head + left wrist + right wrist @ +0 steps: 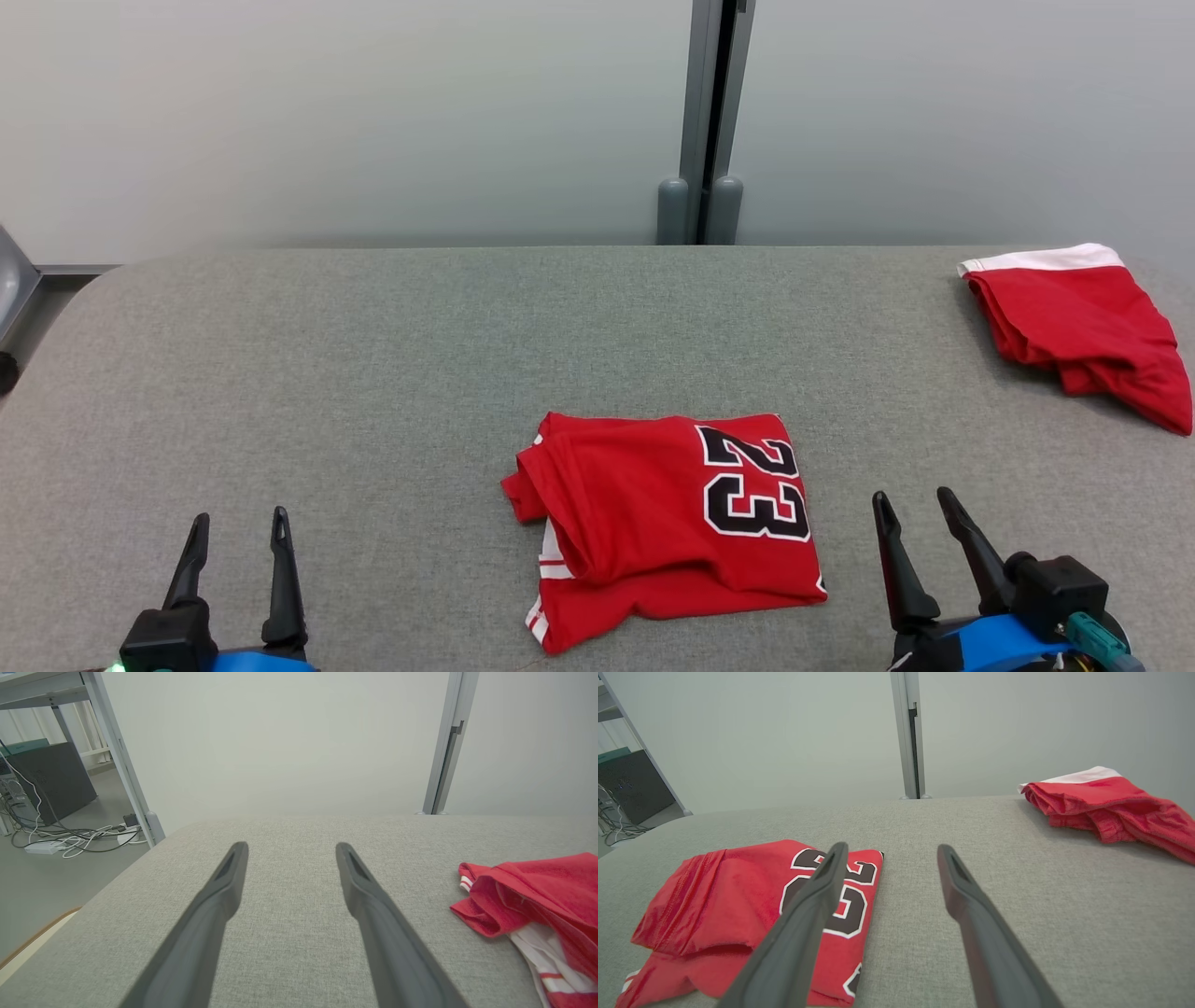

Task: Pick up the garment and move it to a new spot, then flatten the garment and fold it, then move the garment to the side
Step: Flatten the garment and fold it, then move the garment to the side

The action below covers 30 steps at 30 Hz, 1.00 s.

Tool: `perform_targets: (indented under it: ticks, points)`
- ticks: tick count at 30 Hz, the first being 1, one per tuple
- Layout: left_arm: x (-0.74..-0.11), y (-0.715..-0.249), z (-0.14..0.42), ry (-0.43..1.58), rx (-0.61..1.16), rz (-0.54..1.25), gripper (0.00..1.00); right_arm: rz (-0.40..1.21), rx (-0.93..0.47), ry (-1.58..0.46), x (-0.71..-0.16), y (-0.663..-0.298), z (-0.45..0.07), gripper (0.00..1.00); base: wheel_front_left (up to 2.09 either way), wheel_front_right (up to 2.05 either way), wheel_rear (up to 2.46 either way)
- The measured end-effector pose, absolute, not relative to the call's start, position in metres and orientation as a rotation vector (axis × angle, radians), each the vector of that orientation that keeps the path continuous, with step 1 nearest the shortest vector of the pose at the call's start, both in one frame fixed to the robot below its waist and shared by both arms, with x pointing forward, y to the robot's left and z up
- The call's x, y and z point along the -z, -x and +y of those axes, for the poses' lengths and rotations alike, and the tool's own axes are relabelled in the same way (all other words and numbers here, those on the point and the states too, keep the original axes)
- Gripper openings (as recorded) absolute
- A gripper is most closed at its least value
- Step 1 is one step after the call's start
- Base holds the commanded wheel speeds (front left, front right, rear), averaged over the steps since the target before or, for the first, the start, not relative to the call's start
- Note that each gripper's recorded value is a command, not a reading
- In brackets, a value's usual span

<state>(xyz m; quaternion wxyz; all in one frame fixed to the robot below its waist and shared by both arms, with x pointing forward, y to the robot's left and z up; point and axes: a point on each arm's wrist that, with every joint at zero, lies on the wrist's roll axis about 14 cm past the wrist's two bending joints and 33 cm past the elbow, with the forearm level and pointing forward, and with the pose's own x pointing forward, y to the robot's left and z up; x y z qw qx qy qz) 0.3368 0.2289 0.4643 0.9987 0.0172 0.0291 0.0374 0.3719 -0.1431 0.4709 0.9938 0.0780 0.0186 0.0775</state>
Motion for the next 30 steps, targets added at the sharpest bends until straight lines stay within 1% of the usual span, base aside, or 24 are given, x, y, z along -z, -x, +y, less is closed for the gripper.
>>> perform_targets:
  ticks: [14,17,23,26,30]
  points:
    - [-0.463,-0.337,0.230,-0.028,-0.078,0.061,1.00,0.056,-0.159,-0.156,-0.466,-0.373,-0.141,1.00,0.00,0.00,0.00]
    - [-0.463,-0.338,0.229,-0.029,-0.079,0.061,1.00,0.036,-0.167,-0.151,-0.473,-0.383,-0.139,1.00,0.00,0.00,0.00]
    - [-0.461,-0.342,0.232,-0.028,-0.082,0.070,1.00,-0.004,-0.212,-0.121,-0.497,-0.415,-0.125,1.00,0.00,0.00,0.00]
    - [-0.462,-0.347,0.232,-0.028,-0.082,0.065,1.00,0.035,-0.249,-0.105,-0.494,-0.427,-0.113,1.00,0.00,0.00,0.00]
    - [-0.463,-0.352,0.231,-0.027,-0.082,0.063,1.00,0.121,-0.282,-0.091,-0.475,-0.437,-0.100,1.00,0.00,0.00,0.00]
